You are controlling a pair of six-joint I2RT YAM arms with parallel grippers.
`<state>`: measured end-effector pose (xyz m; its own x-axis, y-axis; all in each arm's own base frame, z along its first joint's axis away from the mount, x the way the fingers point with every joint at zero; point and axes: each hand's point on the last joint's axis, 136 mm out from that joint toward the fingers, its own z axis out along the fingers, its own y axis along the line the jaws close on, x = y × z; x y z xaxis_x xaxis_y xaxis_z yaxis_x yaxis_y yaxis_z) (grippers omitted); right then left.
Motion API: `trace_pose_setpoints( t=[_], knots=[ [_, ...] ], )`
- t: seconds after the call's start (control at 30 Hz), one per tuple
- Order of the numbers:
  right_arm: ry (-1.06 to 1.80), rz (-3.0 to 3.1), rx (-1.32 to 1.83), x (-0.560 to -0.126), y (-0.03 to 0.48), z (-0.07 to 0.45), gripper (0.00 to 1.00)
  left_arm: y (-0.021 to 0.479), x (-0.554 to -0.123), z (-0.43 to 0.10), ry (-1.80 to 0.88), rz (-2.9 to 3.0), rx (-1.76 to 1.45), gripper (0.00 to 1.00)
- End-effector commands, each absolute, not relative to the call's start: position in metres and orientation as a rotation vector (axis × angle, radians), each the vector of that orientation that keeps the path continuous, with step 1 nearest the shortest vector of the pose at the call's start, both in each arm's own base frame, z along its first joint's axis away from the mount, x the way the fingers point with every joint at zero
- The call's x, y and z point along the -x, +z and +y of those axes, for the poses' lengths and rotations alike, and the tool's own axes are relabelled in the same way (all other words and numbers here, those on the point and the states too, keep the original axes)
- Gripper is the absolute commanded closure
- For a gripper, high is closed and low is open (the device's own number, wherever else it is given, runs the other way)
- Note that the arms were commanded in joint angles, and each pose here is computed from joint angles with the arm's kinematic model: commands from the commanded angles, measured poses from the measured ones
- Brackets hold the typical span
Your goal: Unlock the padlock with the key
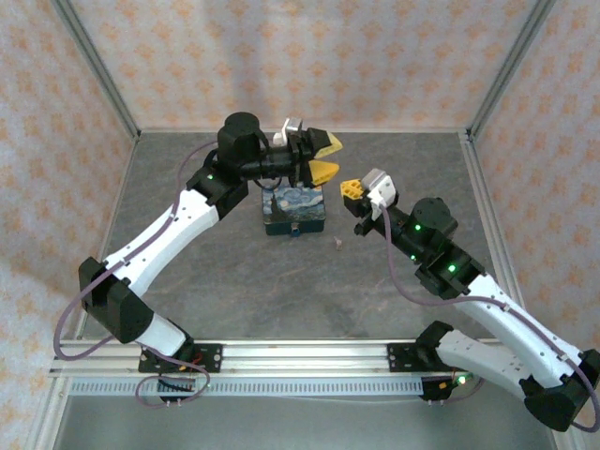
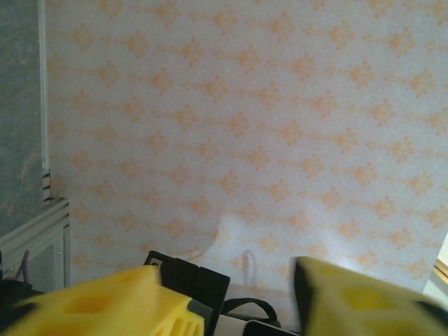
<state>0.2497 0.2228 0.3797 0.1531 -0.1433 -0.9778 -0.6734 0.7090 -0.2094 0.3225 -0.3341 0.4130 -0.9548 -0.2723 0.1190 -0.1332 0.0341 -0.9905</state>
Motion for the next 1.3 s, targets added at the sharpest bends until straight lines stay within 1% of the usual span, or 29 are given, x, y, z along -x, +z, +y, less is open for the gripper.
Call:
trace_pose_setpoints(
  t=[0.0,0.07,0.1,0.17,0.2,0.23,0.27,0.33,0.37,0.4,0.43,0.47,0.5,0.53,0.57,0.7,0.73,0.83,0.9,0.97,1.03,1.17,1.27],
  knots=[
    [0.418,1.371,0.674,-0.252,0.392,0.215,1.0,0.416,-0.315,-0.328,-2.04,2.181,0.394,0.31],
    [0.401,1.402,0.671,-0.256,0.387,0.215,1.0,0.407,-0.314,-0.326,-2.018,2.2,0.406,0.28],
    [0.396,1.422,0.671,-0.258,0.383,0.215,1.0,0.403,-0.313,-0.324,-2.0,2.209,0.411,0.24],
    [0.392,1.485,0.647,-0.264,0.372,0.213,1.0,0.389,-0.312,-0.316,-1.899,2.258,0.425,0.21],
    [0.393,1.532,0.617,-0.267,0.365,0.211,0.99,0.379,-0.313,-0.308,-1.81,2.288,0.434,0.21],
    [0.395,1.584,0.573,-0.271,0.359,0.207,0.94,0.37,-0.312,-0.3,-1.731,2.314,0.438,0.21],
    [0.4,1.649,0.511,-0.275,0.35,0.202,0.87,0.361,-0.311,-0.291,-1.647,2.336,0.444,0.21],
    [0.413,1.771,0.361,-0.283,0.331,0.19,0.71,0.345,-0.309,-0.274,-1.507,2.363,0.457,0.21],
    [0.421,1.848,0.287,-0.285,0.316,0.185,0.57,0.338,-0.307,-0.266,-1.447,2.373,0.458,0.21],
    [0.437,1.917,0.224,-0.286,0.301,0.182,0.48,0.33,-0.305,-0.259,-1.393,2.384,0.468,0.21],
    [0.458,1.967,0.203,-0.285,0.289,0.183,0.46,0.323,-0.303,-0.255,-1.363,2.389,0.475,0.21],
    [0.49,2.013,0.187,-0.283,0.277,0.187,0.39,0.315,-0.301,-0.25,-1.327,2.399,0.481,0.21],
    [0.521,2.049,0.129,-0.283,0.267,0.186,0.3,0.306,-0.298,-0.245,-1.292,2.414,0.491,0.21],
    [0.569,2.063,0.109,-0.282,0.262,0.189,0.08,0.3,-0.297,-0.242,-1.274,2.42,0.497,0.21],
    [0.622,2.08,0.091,-0.281,0.257,0.193,0.01,0.293,-0.294,-0.239,-1.248,2.43,0.498,0.21],
    [0.657,2.155,-0.015,-0.29,0.231,0.186,0.01,0.272,-0.286,-0.227,-1.168,2.458,0.52,0.21],
    [0.637,2.193,-0.036,-0.292,0.221,0.182,0.04,0.269,-0.285,-0.224,-1.157,2.458,0.524,0.21],
    [0.564,2.382,-0.067,-0.299,0.177,0.174,0.31,0.261,-0.28,-0.219,-1.13,2.463,0.529,0.21],
    [0.529,2.513,-0.055,-0.3,0.145,0.176,0.4,0.257,-0.277,-0.214,-1.103,2.469,0.53,0.22],
    [0.527,2.598,-0.033,-0.3,0.122,0.183,0.44,0.253,-0.275,-0.211,-1.084,2.473,0.539,0.22],
    [0.517,2.651,-0.027,-0.302,0.104,0.187,0.46,0.249,-0.274,-0.21,-1.078,2.481,0.546,0.22],
    [0.458,2.681,-0.012,-0.314,0.08,0.189,0.44,0.244,-0.272,-0.209,-1.079,2.485,0.561,0.22],
    [0.404,2.71,0.025,-0.322,0.068,0.19,0.44,0.242,-0.271,-0.208,-1.075,2.487,0.564,0.22]
  ],
)
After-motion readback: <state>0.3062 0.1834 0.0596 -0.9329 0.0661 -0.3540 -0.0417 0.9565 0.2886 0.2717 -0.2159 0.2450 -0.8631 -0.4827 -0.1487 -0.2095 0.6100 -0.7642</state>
